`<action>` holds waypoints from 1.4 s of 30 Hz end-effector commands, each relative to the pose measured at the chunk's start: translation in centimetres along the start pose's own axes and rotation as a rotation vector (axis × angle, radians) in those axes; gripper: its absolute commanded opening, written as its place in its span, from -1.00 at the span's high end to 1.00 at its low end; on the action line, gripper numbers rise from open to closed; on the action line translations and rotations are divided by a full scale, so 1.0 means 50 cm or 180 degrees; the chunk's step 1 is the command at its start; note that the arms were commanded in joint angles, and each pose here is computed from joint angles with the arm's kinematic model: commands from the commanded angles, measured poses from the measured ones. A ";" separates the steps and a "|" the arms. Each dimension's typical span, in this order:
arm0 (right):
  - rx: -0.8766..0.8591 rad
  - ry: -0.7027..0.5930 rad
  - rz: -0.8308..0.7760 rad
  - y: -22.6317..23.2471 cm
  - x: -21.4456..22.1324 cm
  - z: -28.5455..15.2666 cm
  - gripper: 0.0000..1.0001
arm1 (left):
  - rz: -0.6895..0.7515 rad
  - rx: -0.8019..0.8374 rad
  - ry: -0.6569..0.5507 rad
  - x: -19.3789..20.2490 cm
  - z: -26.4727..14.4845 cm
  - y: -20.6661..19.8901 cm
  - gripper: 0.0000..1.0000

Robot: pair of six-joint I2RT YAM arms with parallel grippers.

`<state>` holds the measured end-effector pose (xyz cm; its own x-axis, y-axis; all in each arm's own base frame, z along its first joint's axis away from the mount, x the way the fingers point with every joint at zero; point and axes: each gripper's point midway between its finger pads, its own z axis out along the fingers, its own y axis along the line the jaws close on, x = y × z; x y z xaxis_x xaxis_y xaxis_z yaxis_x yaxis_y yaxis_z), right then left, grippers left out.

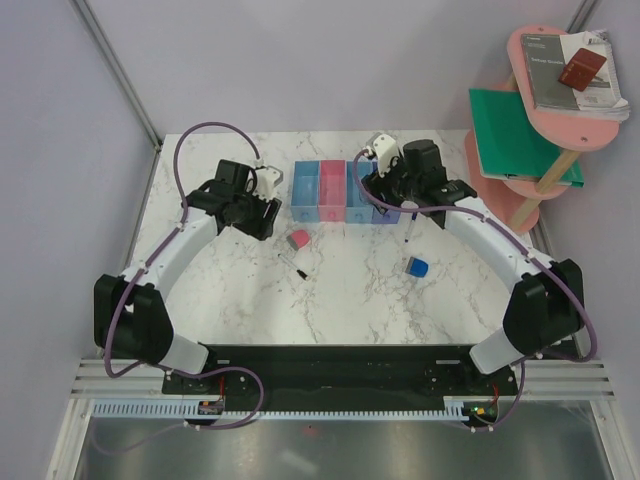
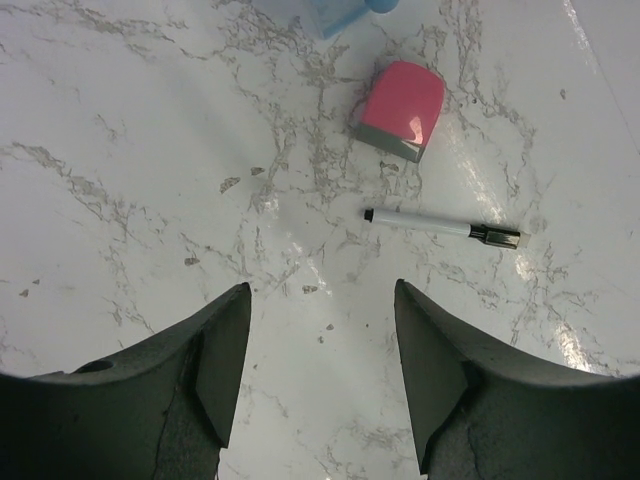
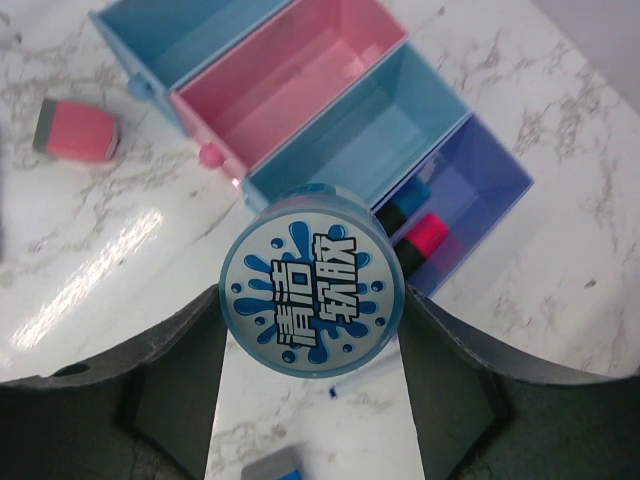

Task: Sort the stationery into containers
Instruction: Pick up the stationery from the center of the board, then place the stationery in the storage box.

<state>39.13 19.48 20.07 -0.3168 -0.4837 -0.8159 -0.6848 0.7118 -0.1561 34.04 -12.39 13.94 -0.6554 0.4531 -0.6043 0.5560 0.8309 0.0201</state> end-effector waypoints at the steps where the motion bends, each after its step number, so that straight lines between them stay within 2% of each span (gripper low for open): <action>1: 0.0315 -0.0344 -0.0148 -0.063 -0.083 0.058 0.07 | 0.0099 -0.0128 -0.0174 -0.015 -0.043 0.006 -0.32; 8: 0.0397 -0.0409 -0.0132 -0.098 -0.112 0.141 0.07 | 0.0172 -0.0204 -0.0127 0.009 -0.066 0.008 -0.33; 21: 0.0537 -0.0291 -0.0183 -0.129 -0.070 0.250 0.07 | 0.0237 -0.0087 -0.0118 0.038 -0.094 -0.015 -0.33; 30: 0.0621 -0.0171 -0.0198 -0.146 -0.035 0.309 -0.02 | 0.0248 0.0041 -0.0114 0.043 -0.091 -0.029 -0.32; 33: 0.0660 -0.0152 -0.0193 -0.153 -0.032 0.318 -0.09 | 0.0236 0.0079 -0.0104 0.046 -0.089 -0.034 -0.32; 37: 0.0681 -0.0149 -0.0199 -0.155 -0.034 0.317 -0.45 | 0.0212 0.0130 -0.0088 0.052 -0.083 -0.040 -0.32; 42: 0.0724 -0.0170 -0.0199 -0.157 -0.043 0.288 -0.64 | 0.0173 0.0179 -0.0076 0.050 -0.051 -0.040 -0.31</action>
<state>53.14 22.39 9.53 -0.3370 -0.5415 -0.7702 -0.5935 0.7572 -0.2727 29.29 -11.18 14.89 -0.6348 0.4807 -0.6049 0.5895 0.8074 0.0230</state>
